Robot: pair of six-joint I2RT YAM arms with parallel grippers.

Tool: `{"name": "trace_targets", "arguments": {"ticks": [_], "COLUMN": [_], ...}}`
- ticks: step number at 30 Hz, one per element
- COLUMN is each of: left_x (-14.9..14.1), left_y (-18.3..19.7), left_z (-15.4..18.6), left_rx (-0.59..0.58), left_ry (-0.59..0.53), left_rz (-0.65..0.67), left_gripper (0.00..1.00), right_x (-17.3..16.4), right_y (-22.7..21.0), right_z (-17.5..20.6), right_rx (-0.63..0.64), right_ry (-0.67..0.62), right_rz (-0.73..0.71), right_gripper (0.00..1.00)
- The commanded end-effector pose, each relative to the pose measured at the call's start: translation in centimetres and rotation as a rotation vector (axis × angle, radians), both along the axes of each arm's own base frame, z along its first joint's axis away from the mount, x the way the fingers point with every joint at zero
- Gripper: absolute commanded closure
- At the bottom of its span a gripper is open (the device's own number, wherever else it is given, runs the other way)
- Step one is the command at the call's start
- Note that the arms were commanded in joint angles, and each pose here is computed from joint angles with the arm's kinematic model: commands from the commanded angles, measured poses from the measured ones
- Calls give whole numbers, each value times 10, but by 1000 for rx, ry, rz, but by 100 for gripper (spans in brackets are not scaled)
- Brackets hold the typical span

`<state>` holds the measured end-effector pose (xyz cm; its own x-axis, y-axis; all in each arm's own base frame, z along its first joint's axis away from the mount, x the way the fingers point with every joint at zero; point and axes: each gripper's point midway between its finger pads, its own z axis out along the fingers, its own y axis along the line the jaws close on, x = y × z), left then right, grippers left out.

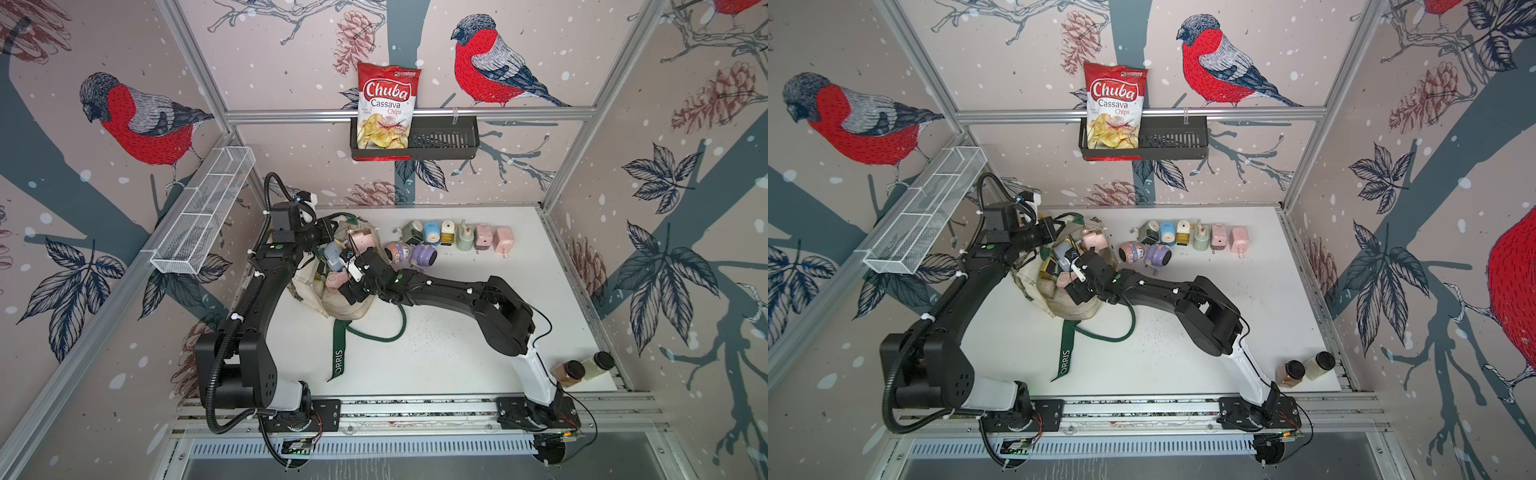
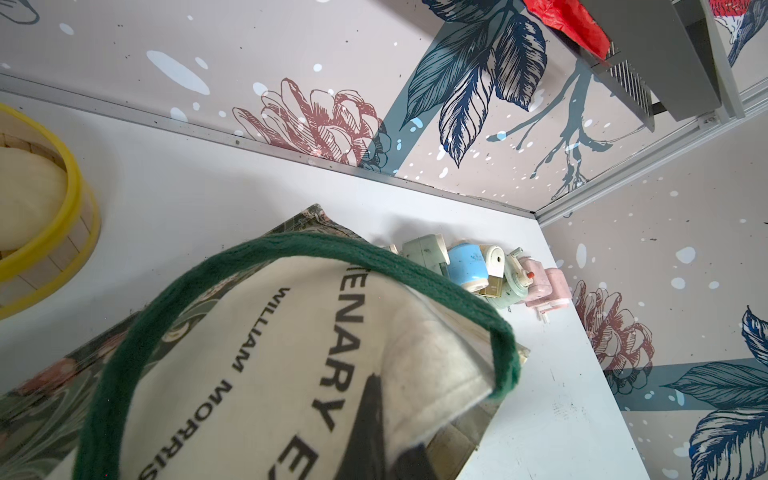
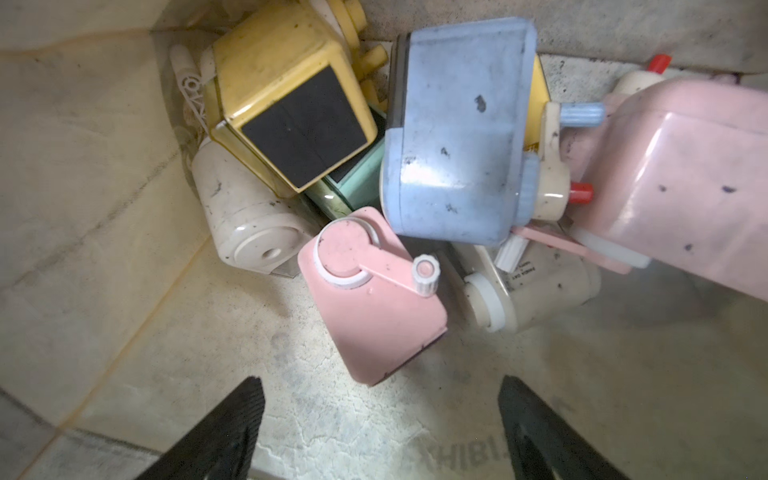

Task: Take out the pencil sharpeners from the tote bags
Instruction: Pick up the pencil sharpener from the canvas bag.

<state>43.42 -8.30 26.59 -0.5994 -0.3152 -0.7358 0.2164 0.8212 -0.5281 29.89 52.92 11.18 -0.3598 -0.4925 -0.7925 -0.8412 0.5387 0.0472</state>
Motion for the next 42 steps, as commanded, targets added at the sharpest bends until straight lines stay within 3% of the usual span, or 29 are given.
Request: {"name": "trace_targets", "arguments": {"ticks": [1, 19, 25, 33, 42], "left_x": [1, -1, -1, -1, 0], "left_y": [-3, -4, -5, -6, -6], "left_z": [18, 23, 22, 21, 21], "left_rx": [-13, -19, -22, -26, -25], "left_ry": [-64, -75, -71, -69, -67], "left_rz": [-11, -16, -20, -23, -23], "left_gripper": [100, 100, 100, 100, 100], "right_x": [-1, 24, 22, -7, 8], "right_y": [8, 26, 32, 46, 38], "right_z": [6, -19, -42, -44, -55], "right_rx": [19, 56, 4, -7, -58], "right_ry": [-30, 30, 68, 87, 72], "right_rz": [23, -11, 11, 121, 40], "right_gripper": [10, 8, 11, 14, 16]}}
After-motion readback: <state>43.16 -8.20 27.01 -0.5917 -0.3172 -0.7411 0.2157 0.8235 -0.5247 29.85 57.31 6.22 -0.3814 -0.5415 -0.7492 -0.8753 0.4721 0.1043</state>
